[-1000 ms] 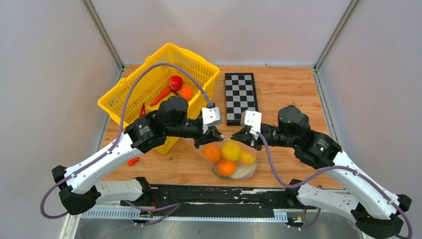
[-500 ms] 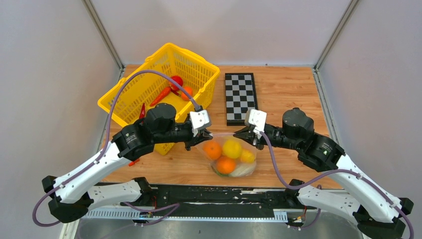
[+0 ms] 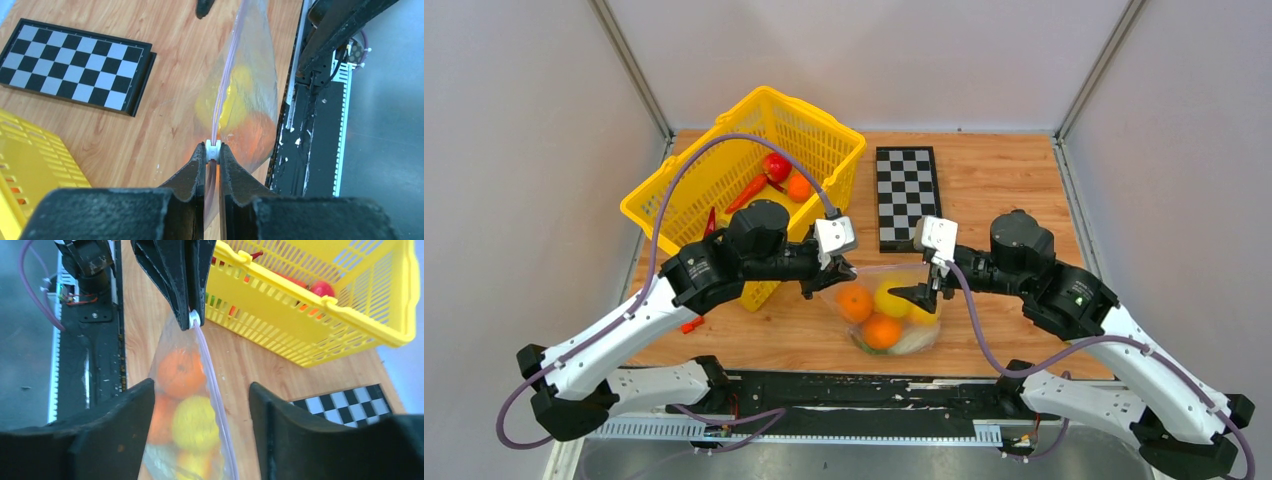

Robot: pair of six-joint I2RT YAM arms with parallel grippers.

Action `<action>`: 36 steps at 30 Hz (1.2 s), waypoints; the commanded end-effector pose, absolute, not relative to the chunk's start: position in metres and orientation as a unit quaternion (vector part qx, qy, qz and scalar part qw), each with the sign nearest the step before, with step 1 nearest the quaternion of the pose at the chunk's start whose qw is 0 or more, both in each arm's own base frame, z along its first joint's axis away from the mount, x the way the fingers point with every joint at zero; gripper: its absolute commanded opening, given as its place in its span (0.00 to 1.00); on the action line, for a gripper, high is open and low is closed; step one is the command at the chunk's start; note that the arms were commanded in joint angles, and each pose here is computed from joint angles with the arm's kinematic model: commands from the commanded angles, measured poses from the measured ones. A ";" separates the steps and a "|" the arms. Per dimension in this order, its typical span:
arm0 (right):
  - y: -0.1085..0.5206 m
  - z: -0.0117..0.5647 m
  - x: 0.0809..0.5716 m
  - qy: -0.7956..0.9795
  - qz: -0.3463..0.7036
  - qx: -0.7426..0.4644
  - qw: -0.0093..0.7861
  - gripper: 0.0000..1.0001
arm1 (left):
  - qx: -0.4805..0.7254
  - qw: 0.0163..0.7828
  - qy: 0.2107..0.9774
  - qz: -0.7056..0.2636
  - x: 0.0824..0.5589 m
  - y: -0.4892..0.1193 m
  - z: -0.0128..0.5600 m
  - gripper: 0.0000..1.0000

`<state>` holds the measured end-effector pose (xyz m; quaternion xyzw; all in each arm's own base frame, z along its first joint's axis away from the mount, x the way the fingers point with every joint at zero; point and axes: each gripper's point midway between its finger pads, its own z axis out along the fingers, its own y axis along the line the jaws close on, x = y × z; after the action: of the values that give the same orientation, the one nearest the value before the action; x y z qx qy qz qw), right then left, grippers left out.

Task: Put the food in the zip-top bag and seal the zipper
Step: Zip the zipper food storage bag at the center of the board.

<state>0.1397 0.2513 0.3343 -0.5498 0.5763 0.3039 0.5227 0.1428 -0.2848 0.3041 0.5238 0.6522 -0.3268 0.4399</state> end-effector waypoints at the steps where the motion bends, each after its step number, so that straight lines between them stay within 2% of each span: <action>1: 0.249 0.365 0.145 0.553 0.287 -0.549 0.558 0.76 | 0.524 0.460 0.623 -0.354 0.140 -0.293 0.335 0.00; 4: 0.247 0.371 0.147 0.552 0.277 -0.553 0.559 0.82 | 0.523 0.458 0.621 -0.362 0.138 -0.296 0.335 0.00; 9: 0.260 0.361 0.140 0.560 0.306 -0.580 0.507 0.80 | 0.520 0.456 0.621 -0.369 0.139 -0.300 0.335 0.00; 13: 0.271 0.348 0.139 0.566 0.319 -0.590 0.478 0.72 | 0.519 0.454 0.622 -0.371 0.140 -0.302 0.337 0.00; 23: 0.277 0.348 0.146 0.557 0.314 -0.589 0.493 0.39 | 0.518 0.458 0.618 -0.374 0.140 -0.303 0.340 0.00; 30: 0.280 0.342 0.141 0.553 0.323 -0.605 0.473 0.35 | 0.519 0.456 0.617 -0.376 0.140 -0.305 0.340 0.00; 33: 0.282 0.337 0.142 0.557 0.322 -0.610 0.463 0.27 | 0.518 0.456 0.618 -0.377 0.140 -0.306 0.340 0.00; 36: 0.284 0.336 0.142 0.556 0.326 -0.612 0.459 0.26 | 0.518 0.458 0.617 -0.377 0.140 -0.306 0.341 0.00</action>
<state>0.1456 0.2780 0.3243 -0.6006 0.5798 0.3148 0.4517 0.1394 -0.2996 0.3072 0.5256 0.6467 -0.3560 0.4229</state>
